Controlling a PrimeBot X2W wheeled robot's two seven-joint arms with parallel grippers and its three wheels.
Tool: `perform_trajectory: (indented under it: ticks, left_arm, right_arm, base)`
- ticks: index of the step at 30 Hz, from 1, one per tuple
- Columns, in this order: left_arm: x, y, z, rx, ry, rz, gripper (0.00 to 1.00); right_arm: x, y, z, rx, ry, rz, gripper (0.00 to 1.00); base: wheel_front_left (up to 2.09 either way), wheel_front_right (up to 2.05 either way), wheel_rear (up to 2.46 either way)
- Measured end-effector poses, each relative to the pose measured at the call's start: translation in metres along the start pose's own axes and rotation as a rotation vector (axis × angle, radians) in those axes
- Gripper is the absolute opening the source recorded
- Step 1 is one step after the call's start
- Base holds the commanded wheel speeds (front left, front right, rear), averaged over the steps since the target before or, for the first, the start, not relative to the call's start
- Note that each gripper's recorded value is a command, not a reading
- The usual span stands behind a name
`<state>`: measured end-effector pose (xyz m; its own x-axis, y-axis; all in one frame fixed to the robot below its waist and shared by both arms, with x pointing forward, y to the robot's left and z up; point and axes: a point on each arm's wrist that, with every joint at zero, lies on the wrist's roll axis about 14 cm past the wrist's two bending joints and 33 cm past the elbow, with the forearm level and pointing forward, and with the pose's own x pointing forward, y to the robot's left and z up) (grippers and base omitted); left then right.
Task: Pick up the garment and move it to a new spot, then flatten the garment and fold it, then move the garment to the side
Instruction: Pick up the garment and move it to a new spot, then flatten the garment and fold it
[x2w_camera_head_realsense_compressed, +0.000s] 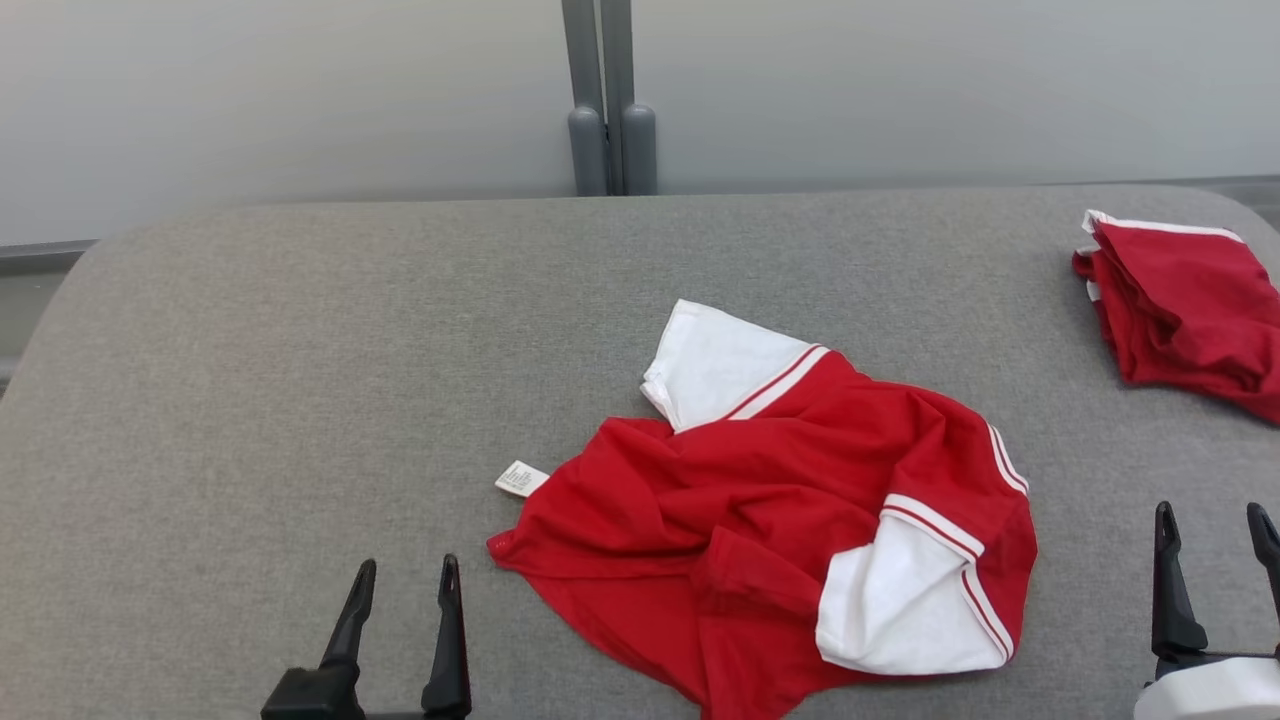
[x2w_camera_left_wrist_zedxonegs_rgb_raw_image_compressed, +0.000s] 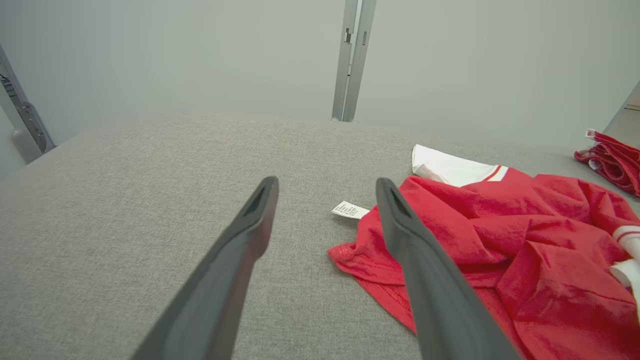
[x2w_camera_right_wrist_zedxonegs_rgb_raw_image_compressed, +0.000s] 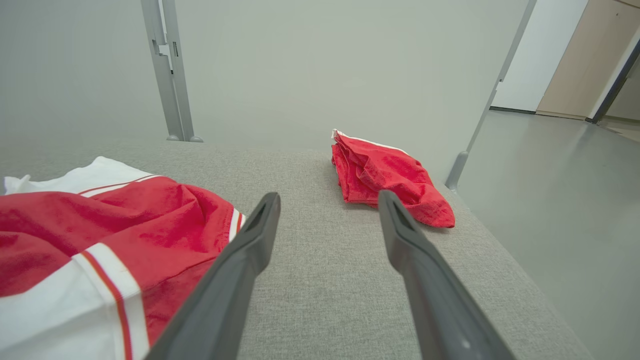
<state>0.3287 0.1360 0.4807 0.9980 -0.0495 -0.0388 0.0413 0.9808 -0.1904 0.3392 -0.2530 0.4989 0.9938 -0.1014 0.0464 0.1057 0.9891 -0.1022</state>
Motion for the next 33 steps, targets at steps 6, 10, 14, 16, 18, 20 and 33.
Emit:
perform_trajectory:
  ticks: [6,10,14,16,18,20,33]
  left_arm:
    - [-0.033,0.032,-0.013,0.044,0.024,0.063,1.0]
    - [-0.037,0.042,-0.007,0.045,-0.005,0.08,1.0]
    - [-0.037,0.044,-0.004,0.042,-0.022,0.081,1.0]
    - [-0.037,0.044,-0.003,0.045,-0.025,0.078,1.0]
    - [-0.037,0.045,-0.004,0.047,-0.023,0.08,1.0]
    - [-0.037,0.045,-0.004,0.047,-0.023,0.079,1.0]
    - [-0.036,0.043,-0.008,0.04,-0.011,0.066,1.0]
  right_arm:
    - [-0.003,0.02,-0.003,0.015,0.008,0.056,1.0]
    - [-0.003,0.038,0.001,0.034,-0.006,0.102,1.0]
    - [-0.004,0.044,0.003,0.04,-0.01,0.117,1.0]
    - [-0.005,0.046,0.003,0.043,-0.011,0.121,1.0]
    - [-0.005,0.047,0.003,0.045,-0.012,0.124,1.0]
    - [-0.005,0.048,0.004,0.046,-0.014,0.127,1.0]
    - [-0.029,0.107,-0.053,0.158,0.197,0.275,1.0]
  base:
    - [0.0,0.0,0.0]
    - [0.0,0.0,0.0]
    - [0.0,0.0,0.0]
    - [0.0,0.0,0.0]
    - [0.0,0.0,0.0]
    - [0.0,0.0,0.0]
    - [0.0,0.0,0.0]
